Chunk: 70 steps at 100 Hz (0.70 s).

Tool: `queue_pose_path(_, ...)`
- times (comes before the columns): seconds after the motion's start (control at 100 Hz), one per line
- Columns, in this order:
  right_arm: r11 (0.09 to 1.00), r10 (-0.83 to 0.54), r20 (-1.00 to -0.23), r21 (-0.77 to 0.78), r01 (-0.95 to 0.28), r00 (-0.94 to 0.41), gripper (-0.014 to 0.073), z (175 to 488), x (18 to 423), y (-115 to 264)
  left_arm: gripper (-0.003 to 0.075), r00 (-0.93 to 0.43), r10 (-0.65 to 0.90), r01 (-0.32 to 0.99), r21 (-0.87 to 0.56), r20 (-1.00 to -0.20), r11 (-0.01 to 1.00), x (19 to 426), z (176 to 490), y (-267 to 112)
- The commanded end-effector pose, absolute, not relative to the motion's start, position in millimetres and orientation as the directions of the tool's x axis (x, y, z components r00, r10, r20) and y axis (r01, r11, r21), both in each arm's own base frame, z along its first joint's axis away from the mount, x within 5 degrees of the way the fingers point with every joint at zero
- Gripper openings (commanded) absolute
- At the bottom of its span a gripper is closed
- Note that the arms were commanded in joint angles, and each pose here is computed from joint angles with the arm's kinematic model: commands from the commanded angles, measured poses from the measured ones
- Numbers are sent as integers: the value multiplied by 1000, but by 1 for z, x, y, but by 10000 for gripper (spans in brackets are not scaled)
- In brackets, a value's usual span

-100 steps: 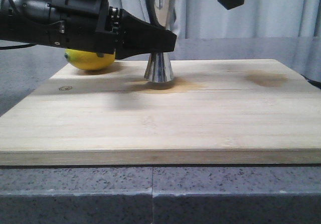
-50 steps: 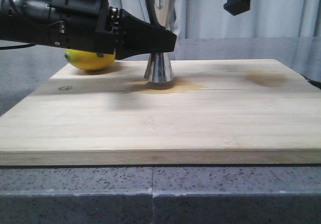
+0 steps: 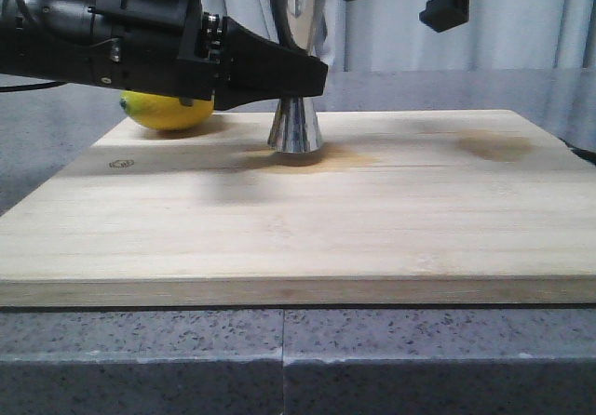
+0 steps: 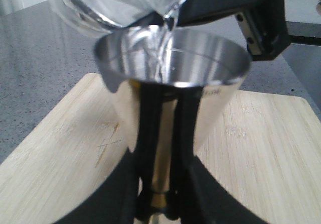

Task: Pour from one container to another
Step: 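Tilt the beaker with the right gripper, pouring liquid into the jigger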

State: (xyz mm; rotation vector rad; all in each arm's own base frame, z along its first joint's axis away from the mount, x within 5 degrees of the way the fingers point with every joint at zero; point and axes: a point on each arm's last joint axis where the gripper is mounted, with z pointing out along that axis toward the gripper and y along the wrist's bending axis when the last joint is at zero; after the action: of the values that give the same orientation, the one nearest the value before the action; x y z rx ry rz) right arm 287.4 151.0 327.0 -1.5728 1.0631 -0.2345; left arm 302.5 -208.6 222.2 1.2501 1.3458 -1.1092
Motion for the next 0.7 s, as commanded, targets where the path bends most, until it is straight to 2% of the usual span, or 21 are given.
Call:
queue_pose_path(0.0,116,-715,-376,-895,-430,589,289,353,282,149,-19,12,-30,1000,12,-999,19,297,255,-212)
queue_pose_path(0.23,115,-717,-373,-896,-428,589,289,353,282,148,-19,12,-30,1000,12,-999,19,297,255,-212)
queue_pose_path(0.35,88,-721,-339,-910,-405,605,289,353,282,148,-19,12,-30,1000,12,-999,19,297,255,-212)
queue_pose_path(0.59,66,-716,-319,-916,-395,620,289,353,278,156,-19,12,-30,1000,12,-999,19,297,255,-212)
queue_pose_path(0.69,77,-747,-307,-921,-383,589,289,353,281,154,-19,12,-30,1000,12,-999,19,297,255,-212)
